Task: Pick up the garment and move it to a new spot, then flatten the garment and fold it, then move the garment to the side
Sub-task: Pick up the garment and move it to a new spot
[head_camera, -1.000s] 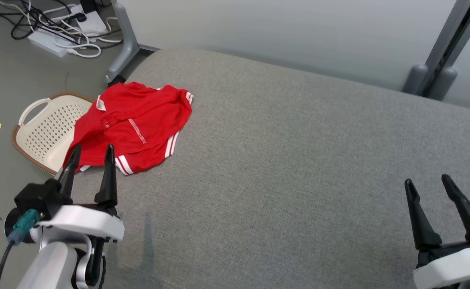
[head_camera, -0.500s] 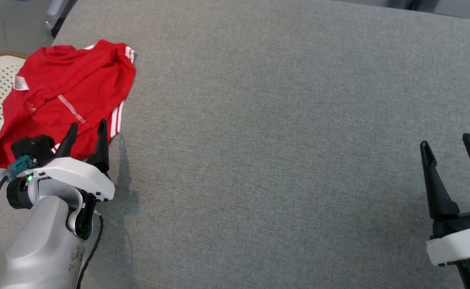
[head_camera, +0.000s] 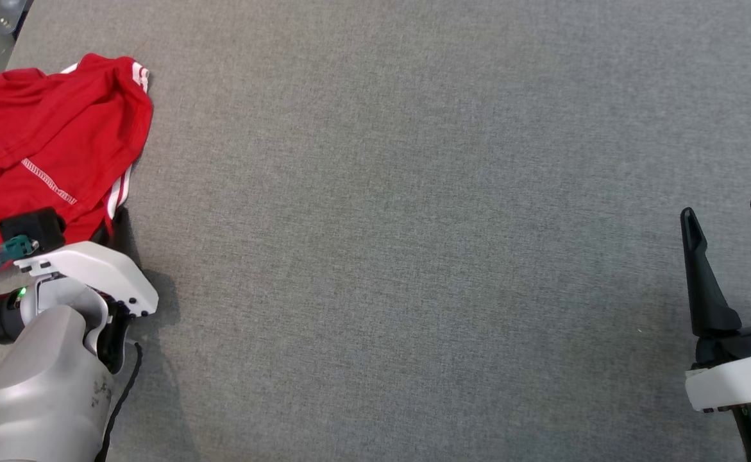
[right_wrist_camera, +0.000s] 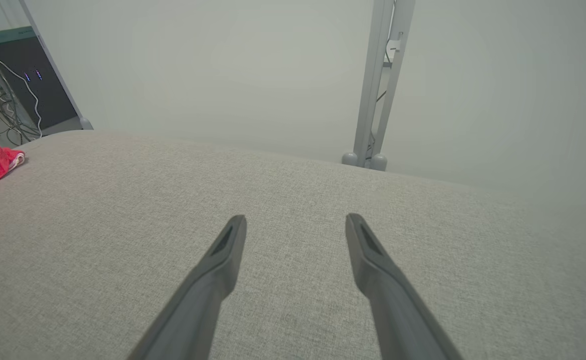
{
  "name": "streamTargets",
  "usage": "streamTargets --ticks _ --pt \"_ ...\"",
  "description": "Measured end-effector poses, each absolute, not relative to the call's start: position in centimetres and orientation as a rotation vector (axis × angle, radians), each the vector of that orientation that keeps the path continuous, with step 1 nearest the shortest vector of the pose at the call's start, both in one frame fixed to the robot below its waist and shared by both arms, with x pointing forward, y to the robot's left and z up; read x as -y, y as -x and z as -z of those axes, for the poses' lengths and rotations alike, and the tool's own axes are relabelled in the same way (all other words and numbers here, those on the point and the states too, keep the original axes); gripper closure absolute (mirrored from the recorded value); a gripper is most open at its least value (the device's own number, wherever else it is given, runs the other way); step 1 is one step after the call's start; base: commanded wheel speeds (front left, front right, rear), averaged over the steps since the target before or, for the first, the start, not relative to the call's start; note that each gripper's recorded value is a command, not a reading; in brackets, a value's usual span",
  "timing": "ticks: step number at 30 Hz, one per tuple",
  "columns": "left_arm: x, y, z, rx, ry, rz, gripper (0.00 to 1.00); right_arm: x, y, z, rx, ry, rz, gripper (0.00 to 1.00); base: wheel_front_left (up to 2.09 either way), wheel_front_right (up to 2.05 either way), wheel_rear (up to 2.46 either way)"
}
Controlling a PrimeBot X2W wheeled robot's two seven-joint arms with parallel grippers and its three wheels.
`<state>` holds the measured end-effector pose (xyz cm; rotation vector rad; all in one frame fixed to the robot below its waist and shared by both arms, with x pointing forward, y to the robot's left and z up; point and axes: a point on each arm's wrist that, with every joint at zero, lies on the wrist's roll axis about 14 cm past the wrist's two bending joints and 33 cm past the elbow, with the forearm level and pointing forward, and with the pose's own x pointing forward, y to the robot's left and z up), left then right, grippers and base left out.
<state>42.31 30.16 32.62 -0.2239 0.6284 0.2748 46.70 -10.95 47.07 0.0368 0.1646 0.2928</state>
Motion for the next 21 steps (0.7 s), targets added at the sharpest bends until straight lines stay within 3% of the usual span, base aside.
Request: streamTargets --ticks 7,11,21 --pt "-30.1 -42.8 -35.6 -0.492 0.184 -0.249 1.0 12.1 -45.6 -49.2 -0.101 -0.061 -0.253 0.0 0.0 0.0 0.0" --pt "-30.3 -44.0 -40.4 -0.323 0.155 -0.235 1.0 12.2 -44.3 -50.6 -0.061 -0.07 -0.248 0.0 0.0 0.0 0.0" --pt "-25.4 -37.3 -43.9 -0.167 0.157 -0.177 1.0 13.0 -39.4 -52.9 0.006 -0.11 -0.23 0.0 0.0 0.0 0.0"
